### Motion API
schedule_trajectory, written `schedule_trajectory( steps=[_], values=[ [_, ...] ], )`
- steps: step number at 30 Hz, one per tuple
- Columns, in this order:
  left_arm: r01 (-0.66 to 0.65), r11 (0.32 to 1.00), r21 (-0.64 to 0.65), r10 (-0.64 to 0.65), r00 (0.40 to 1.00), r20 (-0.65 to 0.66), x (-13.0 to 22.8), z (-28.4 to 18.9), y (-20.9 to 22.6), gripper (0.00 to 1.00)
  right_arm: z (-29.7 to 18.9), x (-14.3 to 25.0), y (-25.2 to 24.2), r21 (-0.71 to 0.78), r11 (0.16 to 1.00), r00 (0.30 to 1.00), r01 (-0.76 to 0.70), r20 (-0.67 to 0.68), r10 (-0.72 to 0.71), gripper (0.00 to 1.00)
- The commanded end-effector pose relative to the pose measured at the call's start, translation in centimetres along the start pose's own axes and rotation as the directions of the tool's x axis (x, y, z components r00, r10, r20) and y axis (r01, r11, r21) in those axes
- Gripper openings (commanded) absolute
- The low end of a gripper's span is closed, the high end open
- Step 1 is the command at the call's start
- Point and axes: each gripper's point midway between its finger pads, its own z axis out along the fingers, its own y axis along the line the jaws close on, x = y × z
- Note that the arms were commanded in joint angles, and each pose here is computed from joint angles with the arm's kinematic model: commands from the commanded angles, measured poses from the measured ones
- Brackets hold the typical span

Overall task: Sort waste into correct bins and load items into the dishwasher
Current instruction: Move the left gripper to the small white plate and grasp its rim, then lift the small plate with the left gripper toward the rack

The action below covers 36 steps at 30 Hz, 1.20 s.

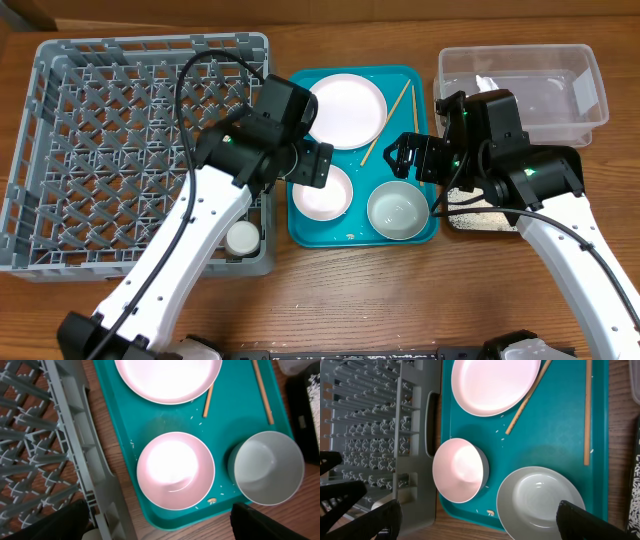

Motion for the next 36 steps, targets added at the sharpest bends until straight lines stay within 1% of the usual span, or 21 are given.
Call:
schedule_trajectory(
  steps=[1, 4, 9, 12, 15, 16, 23, 33, 36],
  values=[
    [-0.047, 0.999, 0.021, 0.047, 0.999, -0.025, -0.2, 1.1, -0.7, 0.92, -0.7, -0.7, 0.5, -0.005, 1.000, 0.999, 0.016, 0.029, -0.016, 1.00],
    [-0.039, 0.998, 0.045, 0.042, 0.997, -0.070, 0.3, 2.5, -1.1, 0.91, -0.7, -0.7, 0.5, -0.005, 1.000, 0.999, 0.016, 0.029, -0.016, 1.00],
    [0.036, 0.999, 0.024, -0.032, 0.990, -0.141, 1.1, 4.9, -1.0, 0.90, -0.7, -0.7, 0.5, -0.005, 1.000, 0.999, 0.016, 0.029, -0.016, 1.00],
    [0.081, 0.997, -0.007, -0.081, 0.983, -0.163, 1.5, 5.9, -0.7, 0.90, -0.7, -0.7, 0.5, -0.005, 1.000, 0.999, 0.016, 0.029, -0.016, 1.00],
    [0.152, 0.986, -0.074, -0.162, 0.973, -0.163, 1.5, 6.6, 0.3, 0.90, -0.7, -0.7, 0.5, -0.005, 1.000, 0.999, 0.017, 0.030, -0.017, 1.00],
    [0.159, 0.984, -0.082, -0.170, 0.972, -0.162, 1.5, 6.9, 0.4, 0.89, -0.7, -0.7, 0.5, -0.005, 1.000, 0.999, 0.017, 0.030, -0.017, 1.00],
    [0.154, 0.984, -0.094, -0.168, 0.972, -0.163, 1.3, 8.5, 0.5, 0.87, -0.7, -0.7, 0.5, -0.005, 1.000, 0.999, 0.016, 0.029, -0.016, 1.00],
    [0.150, 0.983, -0.108, -0.170, 0.963, -0.211, 2.0, 11.0, 0.5, 0.85, -0.7, -0.7, 0.5, -0.005, 1.000, 0.999, 0.017, 0.030, -0.017, 1.00],
    [0.149, 0.983, -0.109, -0.169, 0.963, -0.212, 2.0, 11.6, 0.5, 0.81, -0.7, -0.7, 0.5, -0.005, 1.000, 0.999, 0.016, 0.029, -0.016, 1.00]
  ],
)
